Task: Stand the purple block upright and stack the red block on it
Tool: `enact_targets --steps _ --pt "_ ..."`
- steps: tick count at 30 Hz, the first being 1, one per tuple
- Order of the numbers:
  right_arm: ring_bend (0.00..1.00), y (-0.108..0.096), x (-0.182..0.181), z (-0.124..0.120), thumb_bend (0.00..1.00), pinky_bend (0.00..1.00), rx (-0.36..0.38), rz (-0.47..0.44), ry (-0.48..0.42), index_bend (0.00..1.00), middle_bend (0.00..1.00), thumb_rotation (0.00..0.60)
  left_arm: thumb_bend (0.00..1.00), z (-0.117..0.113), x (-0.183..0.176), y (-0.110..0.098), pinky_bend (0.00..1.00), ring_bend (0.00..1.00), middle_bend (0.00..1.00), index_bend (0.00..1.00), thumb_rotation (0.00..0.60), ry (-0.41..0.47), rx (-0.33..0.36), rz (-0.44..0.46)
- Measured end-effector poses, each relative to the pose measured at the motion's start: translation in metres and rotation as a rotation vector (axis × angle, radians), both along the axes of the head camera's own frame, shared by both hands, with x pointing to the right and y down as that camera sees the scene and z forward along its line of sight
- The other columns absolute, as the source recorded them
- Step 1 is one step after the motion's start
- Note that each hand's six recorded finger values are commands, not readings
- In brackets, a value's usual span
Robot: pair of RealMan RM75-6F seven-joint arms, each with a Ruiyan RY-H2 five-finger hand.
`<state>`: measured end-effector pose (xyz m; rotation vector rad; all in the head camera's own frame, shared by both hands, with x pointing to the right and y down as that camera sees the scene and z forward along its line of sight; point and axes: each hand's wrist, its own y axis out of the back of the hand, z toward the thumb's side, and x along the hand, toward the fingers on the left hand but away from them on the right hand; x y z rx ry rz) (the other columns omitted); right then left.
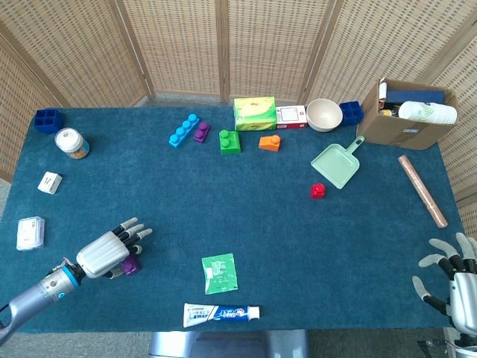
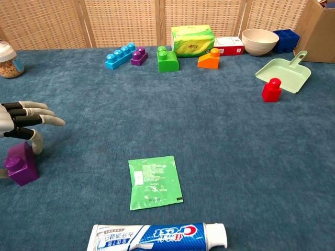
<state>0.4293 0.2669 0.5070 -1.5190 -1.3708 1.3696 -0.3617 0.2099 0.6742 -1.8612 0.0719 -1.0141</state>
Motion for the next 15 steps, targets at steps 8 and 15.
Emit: enact_targets --steps 8,15 --pt "0.01 0.0005 0.0011 -0.0001 0.24 0.07 0.008 0.005 0.0 0.5 0.28 0.6 0.29 0.0013 0.0004 0.0003 0.0 0.0 0.08 0.59 0.6 0.013 -0.003 -0.016" --pt "0.01 0.0008 0.0019 0.0012 0.24 0.07 0.006 0.006 -0.001 0.5 0.28 0.6 0.29 -0.0017 0.0002 -0.0035 0.0 0.0 0.12 0.62 0.6 0.026 -0.019 -0.045"
